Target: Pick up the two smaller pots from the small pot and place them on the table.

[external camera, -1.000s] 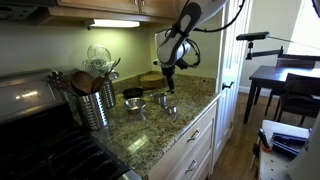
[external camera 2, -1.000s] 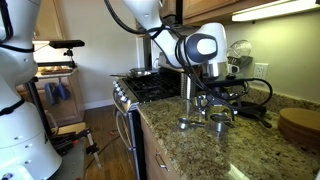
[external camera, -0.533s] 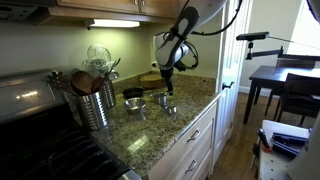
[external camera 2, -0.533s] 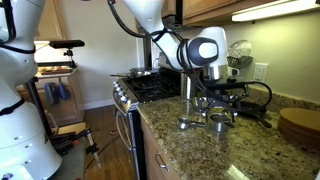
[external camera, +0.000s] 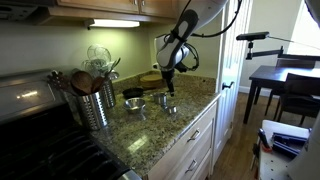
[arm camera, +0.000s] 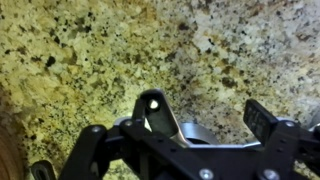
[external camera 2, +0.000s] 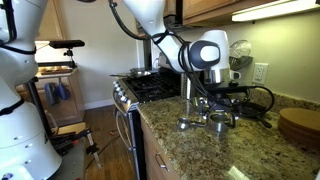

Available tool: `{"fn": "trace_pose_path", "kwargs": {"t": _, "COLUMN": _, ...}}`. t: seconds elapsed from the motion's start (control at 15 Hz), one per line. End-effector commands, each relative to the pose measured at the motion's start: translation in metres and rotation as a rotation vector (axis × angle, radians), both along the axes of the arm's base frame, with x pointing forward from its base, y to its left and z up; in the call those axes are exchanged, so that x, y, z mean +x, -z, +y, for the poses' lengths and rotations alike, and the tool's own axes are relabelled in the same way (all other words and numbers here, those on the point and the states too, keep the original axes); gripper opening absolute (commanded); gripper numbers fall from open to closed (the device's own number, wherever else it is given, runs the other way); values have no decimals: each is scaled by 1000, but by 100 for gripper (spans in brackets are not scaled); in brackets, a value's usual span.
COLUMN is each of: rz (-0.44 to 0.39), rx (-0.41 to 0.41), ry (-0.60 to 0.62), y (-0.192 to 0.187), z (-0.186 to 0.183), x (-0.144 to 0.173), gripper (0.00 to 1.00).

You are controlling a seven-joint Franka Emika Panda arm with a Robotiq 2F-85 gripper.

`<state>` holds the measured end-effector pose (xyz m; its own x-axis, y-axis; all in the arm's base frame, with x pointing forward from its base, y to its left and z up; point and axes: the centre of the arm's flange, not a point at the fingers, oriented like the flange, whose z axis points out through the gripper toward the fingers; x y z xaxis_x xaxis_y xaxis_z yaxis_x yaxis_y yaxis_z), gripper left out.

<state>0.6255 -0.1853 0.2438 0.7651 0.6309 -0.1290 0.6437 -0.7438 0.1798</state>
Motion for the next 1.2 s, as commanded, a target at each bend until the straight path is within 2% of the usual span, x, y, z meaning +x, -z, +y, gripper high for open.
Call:
{"fn": "trace_pose_path", "kwargs": {"t": 0.0, "rz": -25, "rx": 14, "ry": -17, "y": 1, "z": -11, "x": 6, "gripper": 100}}
{"fn": "trace_pose_path", "kwargs": {"t": 0.8, "rz": -23, "rx": 17, "ry": -30, "y": 9, "z": -13, "x": 15, "gripper": 100}}
{"fn": "trace_pose_path", "kwargs": {"t": 0.87, "rz": -20, "rx": 18, "ry": -31, "y": 11, "z": -14, "x": 16, "gripper": 97}}
{"fn": "trace_pose_path", "kwargs": {"t": 0.93, "rz": -17, "rx": 18, "ry": -29, "y": 13, "z": -14, "x": 15, "gripper": 75}}
{"fn": "trace_pose_path", "kwargs": {"t": 1.07, "rz": -9, "rx": 15, "ry": -28, "y": 16, "z": -14, "x": 15, "gripper": 70}}
{"fn": "trace_pose_path", "kwargs": {"t": 1.13, "rz": -6, "rx": 15, "ry": -28, "y": 16, "z": -14, "x": 14, "gripper": 62}}
